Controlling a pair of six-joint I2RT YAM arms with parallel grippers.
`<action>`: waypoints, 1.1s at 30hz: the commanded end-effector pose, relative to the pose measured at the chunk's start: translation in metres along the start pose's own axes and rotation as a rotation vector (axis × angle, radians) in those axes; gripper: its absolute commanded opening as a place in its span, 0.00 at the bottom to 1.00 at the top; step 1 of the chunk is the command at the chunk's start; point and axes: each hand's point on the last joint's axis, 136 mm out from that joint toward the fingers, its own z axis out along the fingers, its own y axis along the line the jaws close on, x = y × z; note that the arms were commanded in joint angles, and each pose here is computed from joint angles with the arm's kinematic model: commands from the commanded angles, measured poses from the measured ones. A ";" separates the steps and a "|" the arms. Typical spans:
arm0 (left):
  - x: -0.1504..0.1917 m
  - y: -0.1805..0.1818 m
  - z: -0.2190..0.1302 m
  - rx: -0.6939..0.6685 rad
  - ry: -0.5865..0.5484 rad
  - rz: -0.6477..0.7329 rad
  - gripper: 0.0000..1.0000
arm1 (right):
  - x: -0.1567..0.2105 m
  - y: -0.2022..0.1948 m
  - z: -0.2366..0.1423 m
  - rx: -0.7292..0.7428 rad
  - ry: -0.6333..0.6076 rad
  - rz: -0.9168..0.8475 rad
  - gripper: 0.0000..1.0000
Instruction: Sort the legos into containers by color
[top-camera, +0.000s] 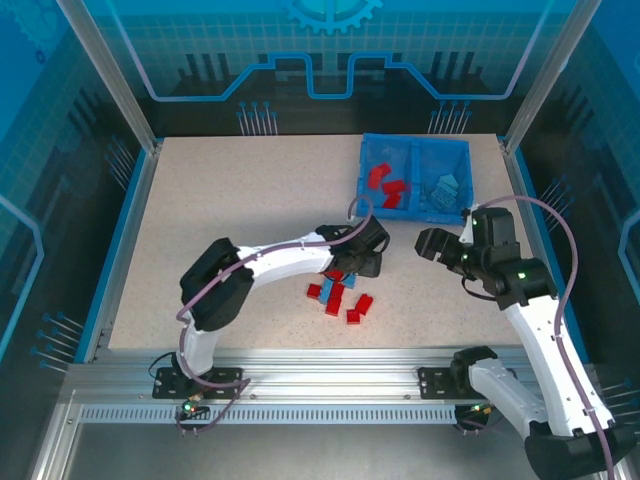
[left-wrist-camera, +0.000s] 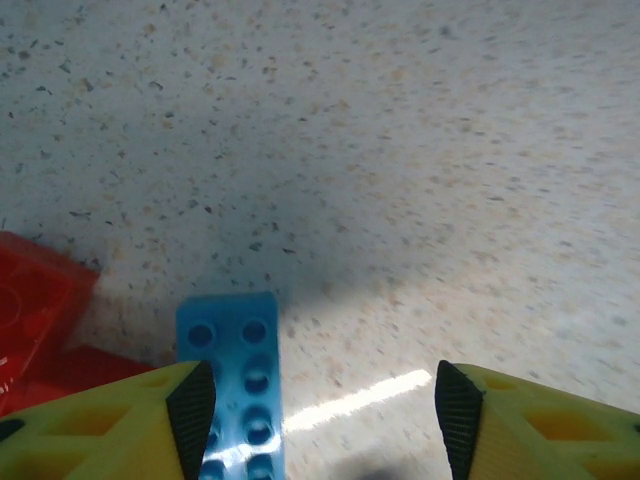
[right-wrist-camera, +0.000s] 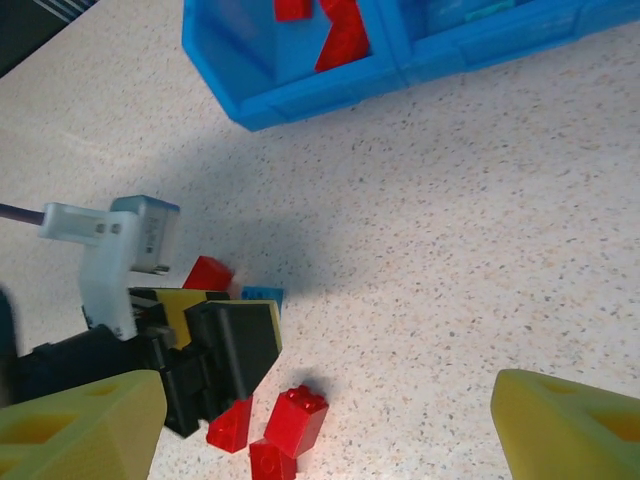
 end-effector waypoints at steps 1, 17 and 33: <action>-0.003 0.015 0.009 -0.104 -0.002 0.058 0.63 | 0.004 -0.010 0.003 0.042 0.019 0.025 0.86; 0.033 0.032 0.041 -0.159 0.110 0.042 0.45 | 0.009 -0.004 0.009 0.009 0.062 0.023 0.89; 0.060 0.032 0.049 -0.148 0.252 0.103 0.57 | 0.008 0.003 0.008 -0.016 0.076 0.028 0.89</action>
